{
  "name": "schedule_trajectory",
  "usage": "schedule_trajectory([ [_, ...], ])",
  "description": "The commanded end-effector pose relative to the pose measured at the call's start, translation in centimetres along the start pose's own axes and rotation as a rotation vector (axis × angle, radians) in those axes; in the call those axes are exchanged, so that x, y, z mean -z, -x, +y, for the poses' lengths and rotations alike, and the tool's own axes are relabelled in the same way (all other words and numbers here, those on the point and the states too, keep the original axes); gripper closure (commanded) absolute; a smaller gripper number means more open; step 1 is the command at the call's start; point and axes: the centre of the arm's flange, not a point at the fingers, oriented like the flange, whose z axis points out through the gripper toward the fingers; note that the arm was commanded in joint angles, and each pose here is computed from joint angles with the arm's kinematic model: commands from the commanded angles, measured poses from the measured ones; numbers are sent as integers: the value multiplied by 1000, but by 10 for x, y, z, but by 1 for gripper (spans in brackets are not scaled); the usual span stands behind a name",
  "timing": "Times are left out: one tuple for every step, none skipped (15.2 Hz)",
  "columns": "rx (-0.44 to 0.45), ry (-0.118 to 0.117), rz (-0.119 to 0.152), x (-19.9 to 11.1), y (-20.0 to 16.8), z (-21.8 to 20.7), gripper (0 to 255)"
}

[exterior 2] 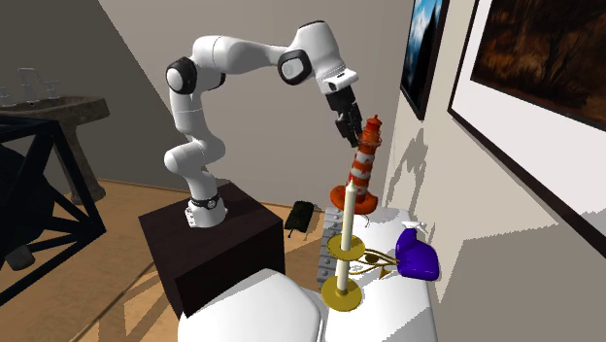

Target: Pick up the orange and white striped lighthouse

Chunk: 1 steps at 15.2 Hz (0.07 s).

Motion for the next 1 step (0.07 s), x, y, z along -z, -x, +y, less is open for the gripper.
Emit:
schedule_trajectory([
  [0,0,1,4,0,-1,255],
])
